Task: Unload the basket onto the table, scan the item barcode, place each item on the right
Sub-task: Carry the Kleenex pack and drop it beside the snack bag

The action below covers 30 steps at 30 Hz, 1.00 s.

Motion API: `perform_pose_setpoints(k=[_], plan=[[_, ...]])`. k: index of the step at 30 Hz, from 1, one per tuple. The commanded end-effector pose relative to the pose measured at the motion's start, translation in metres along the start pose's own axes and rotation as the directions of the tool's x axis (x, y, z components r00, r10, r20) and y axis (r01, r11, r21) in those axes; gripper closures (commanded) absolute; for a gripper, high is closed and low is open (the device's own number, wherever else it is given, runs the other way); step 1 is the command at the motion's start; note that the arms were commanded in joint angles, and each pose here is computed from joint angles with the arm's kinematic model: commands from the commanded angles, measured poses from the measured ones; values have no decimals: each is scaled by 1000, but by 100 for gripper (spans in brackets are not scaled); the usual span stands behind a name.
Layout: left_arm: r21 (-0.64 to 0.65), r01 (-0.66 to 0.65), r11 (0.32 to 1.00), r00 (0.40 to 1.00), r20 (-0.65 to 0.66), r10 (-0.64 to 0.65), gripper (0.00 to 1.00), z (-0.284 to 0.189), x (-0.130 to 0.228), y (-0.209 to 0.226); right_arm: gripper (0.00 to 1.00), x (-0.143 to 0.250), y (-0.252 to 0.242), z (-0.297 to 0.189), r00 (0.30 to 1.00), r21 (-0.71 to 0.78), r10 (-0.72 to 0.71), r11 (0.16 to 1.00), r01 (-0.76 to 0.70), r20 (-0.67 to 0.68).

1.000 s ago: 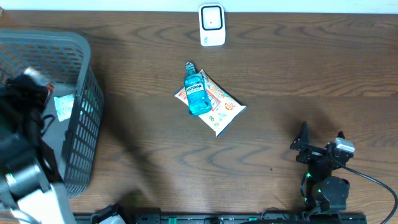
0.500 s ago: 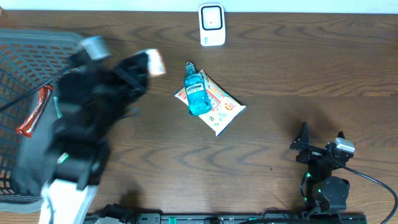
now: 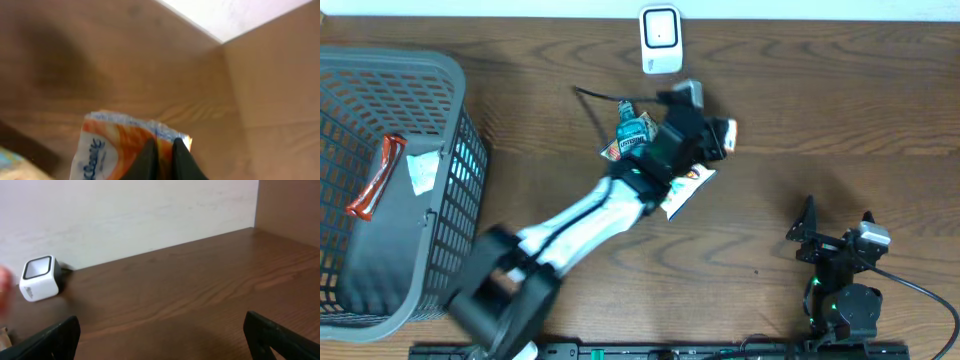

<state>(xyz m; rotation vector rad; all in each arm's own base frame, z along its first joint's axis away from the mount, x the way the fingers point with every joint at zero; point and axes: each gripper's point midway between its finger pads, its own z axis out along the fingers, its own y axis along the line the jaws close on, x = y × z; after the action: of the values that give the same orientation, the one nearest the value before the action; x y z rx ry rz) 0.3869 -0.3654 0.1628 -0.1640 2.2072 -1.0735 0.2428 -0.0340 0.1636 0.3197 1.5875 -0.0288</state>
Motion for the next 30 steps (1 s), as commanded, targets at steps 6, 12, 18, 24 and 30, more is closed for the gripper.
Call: perform_pose_setpoints(k=[6, 12, 18, 24, 30], plan=[[-138, -22, 990, 998, -53, 15, 93, 45, 42, 62, 1, 1, 1, 0, 1000, -4, -15, 1000, 15, -3], [-122, -24, 992, 999, -43, 19, 40, 41, 37, 53, 1, 1, 1, 0, 1000, -4, -15, 1000, 15, -3], [-68, -58, 996, 998, 26, 60, 19, 9, -5, 17, 1, 1, 1, 0, 1000, -4, -15, 1000, 15, -3], [-135, -272, 953, 951, 113, 288, 19, -86, -80, -32, 1, 1, 1, 0, 1000, -4, -15, 1000, 15, -3], [-514, -251, 820, 851, 288, 440, 18, -211, -167, -10, 1, 1, 1, 0, 1000, -4, -15, 1000, 15, -3]])
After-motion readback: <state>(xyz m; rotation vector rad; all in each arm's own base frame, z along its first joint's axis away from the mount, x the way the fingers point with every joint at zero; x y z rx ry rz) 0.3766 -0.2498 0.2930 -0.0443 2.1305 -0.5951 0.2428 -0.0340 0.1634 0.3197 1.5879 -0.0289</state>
